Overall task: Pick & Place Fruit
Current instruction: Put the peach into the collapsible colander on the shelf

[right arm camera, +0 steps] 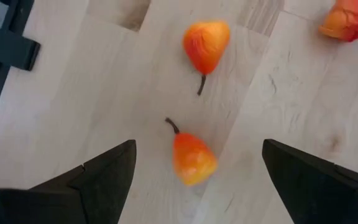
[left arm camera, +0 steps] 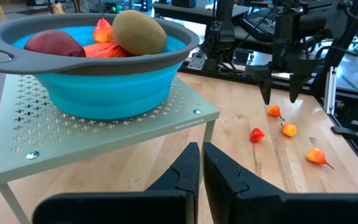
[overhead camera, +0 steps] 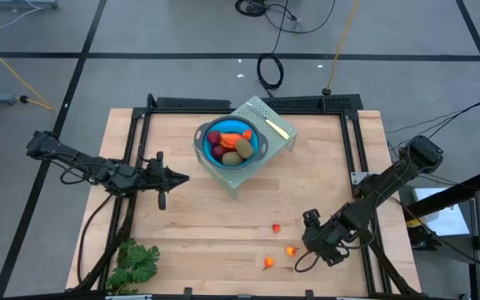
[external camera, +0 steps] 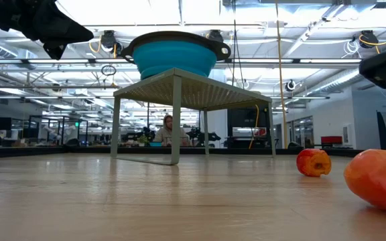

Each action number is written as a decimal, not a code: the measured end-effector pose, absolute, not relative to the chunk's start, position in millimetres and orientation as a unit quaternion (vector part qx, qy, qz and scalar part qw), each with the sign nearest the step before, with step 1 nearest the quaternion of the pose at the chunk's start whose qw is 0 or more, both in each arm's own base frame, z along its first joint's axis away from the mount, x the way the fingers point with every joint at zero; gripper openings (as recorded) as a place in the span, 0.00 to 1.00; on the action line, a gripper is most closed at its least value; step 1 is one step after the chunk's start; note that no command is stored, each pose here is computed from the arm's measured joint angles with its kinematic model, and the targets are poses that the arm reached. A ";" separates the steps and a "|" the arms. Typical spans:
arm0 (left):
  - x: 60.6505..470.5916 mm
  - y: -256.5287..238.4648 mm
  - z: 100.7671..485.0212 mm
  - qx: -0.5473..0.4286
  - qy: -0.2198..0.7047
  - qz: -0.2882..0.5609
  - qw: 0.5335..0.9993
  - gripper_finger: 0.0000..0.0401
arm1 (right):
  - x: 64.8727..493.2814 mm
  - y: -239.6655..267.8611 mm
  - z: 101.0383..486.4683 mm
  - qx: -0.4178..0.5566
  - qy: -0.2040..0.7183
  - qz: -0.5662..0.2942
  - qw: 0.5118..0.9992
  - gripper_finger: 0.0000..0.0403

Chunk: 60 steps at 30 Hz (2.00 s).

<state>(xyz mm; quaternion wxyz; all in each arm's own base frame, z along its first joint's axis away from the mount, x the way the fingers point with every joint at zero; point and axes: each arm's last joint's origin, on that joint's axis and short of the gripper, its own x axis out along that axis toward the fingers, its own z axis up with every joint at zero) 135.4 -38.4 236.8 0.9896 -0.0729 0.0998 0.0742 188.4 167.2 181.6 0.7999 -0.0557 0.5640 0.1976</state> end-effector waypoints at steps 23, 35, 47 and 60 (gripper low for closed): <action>135.4 -38.4 236.8 -0.074 0.100 0.074 0.989 0.05 | 190.6 169.3 169.7 -0.077 0.582 0.197 0.785 0.85; 135.3 -38.4 236.8 -0.073 0.100 0.074 0.990 0.05 | 193.8 171.8 150.6 -0.108 0.607 0.190 0.764 0.84; 135.3 -38.4 236.7 -0.072 0.100 0.074 0.990 0.05 | 195.8 172.8 151.4 -0.110 0.595 0.188 0.774 0.63; 135.3 -38.3 236.3 -0.069 0.102 0.074 0.990 0.05 | 197.6 174.4 152.0 -0.104 0.586 0.192 0.780 0.40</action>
